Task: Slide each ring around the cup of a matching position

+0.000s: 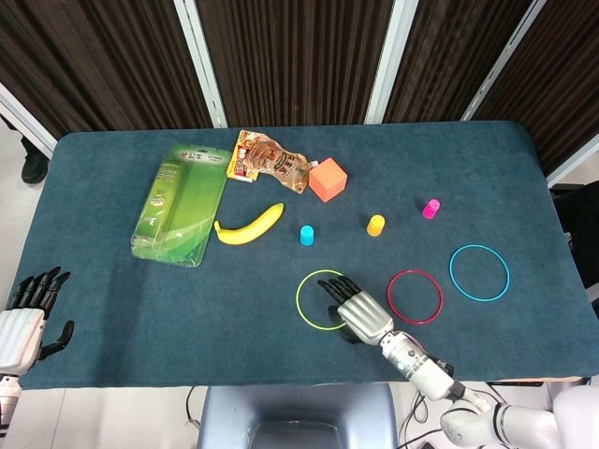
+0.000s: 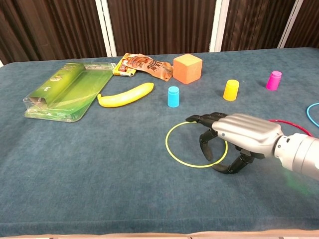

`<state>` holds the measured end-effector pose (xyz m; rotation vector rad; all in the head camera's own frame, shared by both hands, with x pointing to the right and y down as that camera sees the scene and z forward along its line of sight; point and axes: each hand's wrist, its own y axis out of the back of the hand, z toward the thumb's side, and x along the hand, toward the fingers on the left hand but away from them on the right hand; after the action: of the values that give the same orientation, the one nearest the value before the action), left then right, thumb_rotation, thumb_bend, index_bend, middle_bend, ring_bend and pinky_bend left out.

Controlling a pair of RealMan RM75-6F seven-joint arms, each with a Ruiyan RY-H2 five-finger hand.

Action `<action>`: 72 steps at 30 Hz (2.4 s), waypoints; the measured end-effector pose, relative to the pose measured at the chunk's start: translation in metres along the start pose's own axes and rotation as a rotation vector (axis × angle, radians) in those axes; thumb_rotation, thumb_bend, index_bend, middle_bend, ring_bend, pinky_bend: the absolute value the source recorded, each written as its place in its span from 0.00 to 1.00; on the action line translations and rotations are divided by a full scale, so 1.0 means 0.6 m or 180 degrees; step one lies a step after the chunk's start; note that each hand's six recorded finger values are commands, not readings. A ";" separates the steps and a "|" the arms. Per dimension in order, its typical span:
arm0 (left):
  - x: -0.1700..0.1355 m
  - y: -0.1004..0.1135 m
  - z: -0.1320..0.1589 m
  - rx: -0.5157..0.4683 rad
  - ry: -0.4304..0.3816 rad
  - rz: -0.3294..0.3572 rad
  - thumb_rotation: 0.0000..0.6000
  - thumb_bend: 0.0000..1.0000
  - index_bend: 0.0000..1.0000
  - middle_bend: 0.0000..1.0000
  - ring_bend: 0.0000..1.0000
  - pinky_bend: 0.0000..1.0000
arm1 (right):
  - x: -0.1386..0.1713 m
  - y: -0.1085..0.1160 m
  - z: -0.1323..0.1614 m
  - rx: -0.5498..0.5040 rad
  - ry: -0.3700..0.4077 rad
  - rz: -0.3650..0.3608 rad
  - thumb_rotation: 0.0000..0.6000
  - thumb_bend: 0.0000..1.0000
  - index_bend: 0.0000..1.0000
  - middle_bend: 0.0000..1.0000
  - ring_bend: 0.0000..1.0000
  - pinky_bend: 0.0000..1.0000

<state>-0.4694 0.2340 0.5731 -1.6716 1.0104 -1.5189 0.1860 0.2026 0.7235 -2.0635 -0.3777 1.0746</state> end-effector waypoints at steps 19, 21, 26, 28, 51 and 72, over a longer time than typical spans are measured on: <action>-0.008 0.004 0.003 -0.0006 0.0004 0.0001 1.00 0.44 0.00 0.00 0.00 0.01 | -0.007 -0.014 0.000 0.0027 -0.0039 0.0120 1.00 0.45 0.66 0.02 0.00 0.00; -0.009 0.004 0.004 -0.0003 0.0003 -0.0001 1.00 0.44 0.00 0.00 0.00 0.01 | -0.007 -0.016 0.000 0.0031 -0.0040 0.0132 1.00 0.45 0.66 0.02 0.00 0.00; -0.011 0.004 0.003 -0.0002 0.0002 -0.0005 1.00 0.44 0.00 0.00 0.00 0.01 | -0.007 -0.017 0.001 0.0022 -0.0037 0.0142 1.00 0.45 0.66 0.02 0.00 0.00; -0.007 0.003 0.002 -0.0001 0.0004 -0.0007 1.00 0.44 0.00 0.00 0.00 0.01 | -0.007 -0.018 0.001 0.0021 -0.0042 0.0146 1.00 0.45 0.66 0.02 0.00 0.00; -0.005 0.004 0.001 -0.0009 0.0006 0.0008 1.00 0.44 0.00 0.00 0.00 0.01 | -0.009 -0.015 0.002 -0.0022 -0.0038 0.0089 1.00 0.52 0.84 0.09 0.00 0.00; -0.005 0.005 0.001 -0.0007 0.0007 0.0002 1.00 0.44 0.00 0.00 0.00 0.01 | -0.016 0.024 0.004 -0.0064 -0.0012 -0.0319 1.00 0.53 0.93 0.15 0.00 0.00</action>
<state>-0.4695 0.2351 0.5690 -1.6714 1.0141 -1.5199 0.1767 0.1888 0.7174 -2.0378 -0.4905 1.0186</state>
